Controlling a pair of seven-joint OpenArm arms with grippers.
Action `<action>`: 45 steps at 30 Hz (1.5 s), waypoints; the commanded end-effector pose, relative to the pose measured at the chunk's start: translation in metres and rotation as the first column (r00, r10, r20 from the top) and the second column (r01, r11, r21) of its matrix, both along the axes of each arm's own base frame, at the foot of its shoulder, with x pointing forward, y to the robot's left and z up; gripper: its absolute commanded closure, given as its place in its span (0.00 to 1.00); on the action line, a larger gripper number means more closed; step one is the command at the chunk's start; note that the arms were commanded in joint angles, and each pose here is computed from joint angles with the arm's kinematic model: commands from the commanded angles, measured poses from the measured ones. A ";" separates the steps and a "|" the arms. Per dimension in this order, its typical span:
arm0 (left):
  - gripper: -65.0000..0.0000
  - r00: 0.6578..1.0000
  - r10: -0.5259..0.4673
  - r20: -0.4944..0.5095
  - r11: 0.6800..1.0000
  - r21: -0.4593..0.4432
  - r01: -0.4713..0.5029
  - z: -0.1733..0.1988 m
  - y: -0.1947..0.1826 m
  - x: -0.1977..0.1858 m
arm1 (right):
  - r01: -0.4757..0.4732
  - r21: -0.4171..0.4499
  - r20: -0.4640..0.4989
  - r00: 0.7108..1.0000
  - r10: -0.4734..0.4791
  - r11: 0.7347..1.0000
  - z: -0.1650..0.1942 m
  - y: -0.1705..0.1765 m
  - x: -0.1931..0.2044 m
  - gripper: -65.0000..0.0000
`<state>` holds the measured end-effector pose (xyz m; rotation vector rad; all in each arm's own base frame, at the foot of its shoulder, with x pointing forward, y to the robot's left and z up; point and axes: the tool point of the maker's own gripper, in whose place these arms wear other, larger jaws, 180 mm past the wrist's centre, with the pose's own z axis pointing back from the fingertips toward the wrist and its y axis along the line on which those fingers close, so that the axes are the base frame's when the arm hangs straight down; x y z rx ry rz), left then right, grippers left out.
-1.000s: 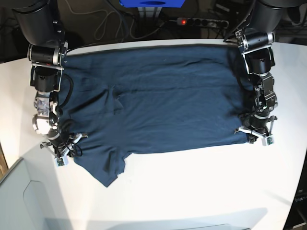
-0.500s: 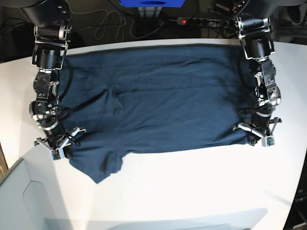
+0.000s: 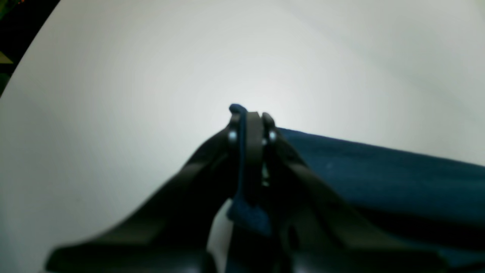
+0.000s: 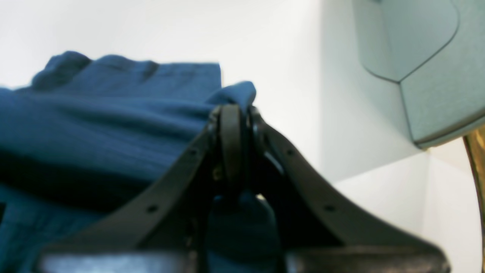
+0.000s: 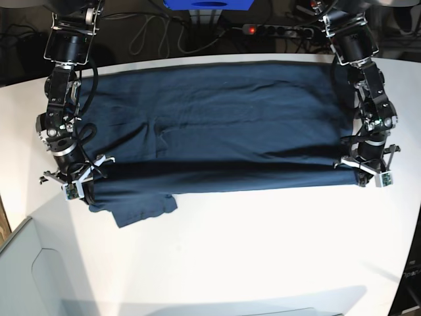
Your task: Fold the T-shirt properly
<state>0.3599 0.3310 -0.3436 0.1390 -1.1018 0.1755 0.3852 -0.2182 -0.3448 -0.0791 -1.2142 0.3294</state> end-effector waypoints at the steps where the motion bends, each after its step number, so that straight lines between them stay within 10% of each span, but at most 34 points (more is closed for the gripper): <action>1: 1.00 0.998 -0.009 0.060 1.000 0.028 0.007 0.022 0.002 0.006 | -0.004 -0.006 0.067 0.998 0.004 1.000 0.021 -0.003 0.005 1.00; 30: 1.00 0.992 0.104 -0.075 0.995 0.002 -0.104 -0.017 0.006 -0.094 | 0.006 -0.042 -0.104 0.995 -0.010 0.999 -0.035 -0.013 -0.075 0.98; 39: 1.00 0.992 0.102 -0.075 0.995 -0.003 -0.102 -0.018 0.003 -0.093 | 0.014 -0.077 -0.095 0.995 -0.022 0.997 -0.018 -0.016 -0.077 0.41; 45: 0.81 0.992 0.107 -0.071 0.994 0.001 -0.107 -0.016 0.005 -0.094 | 0.019 -0.096 0.012 1.000 -0.018 0.995 0.022 -0.012 -0.068 0.34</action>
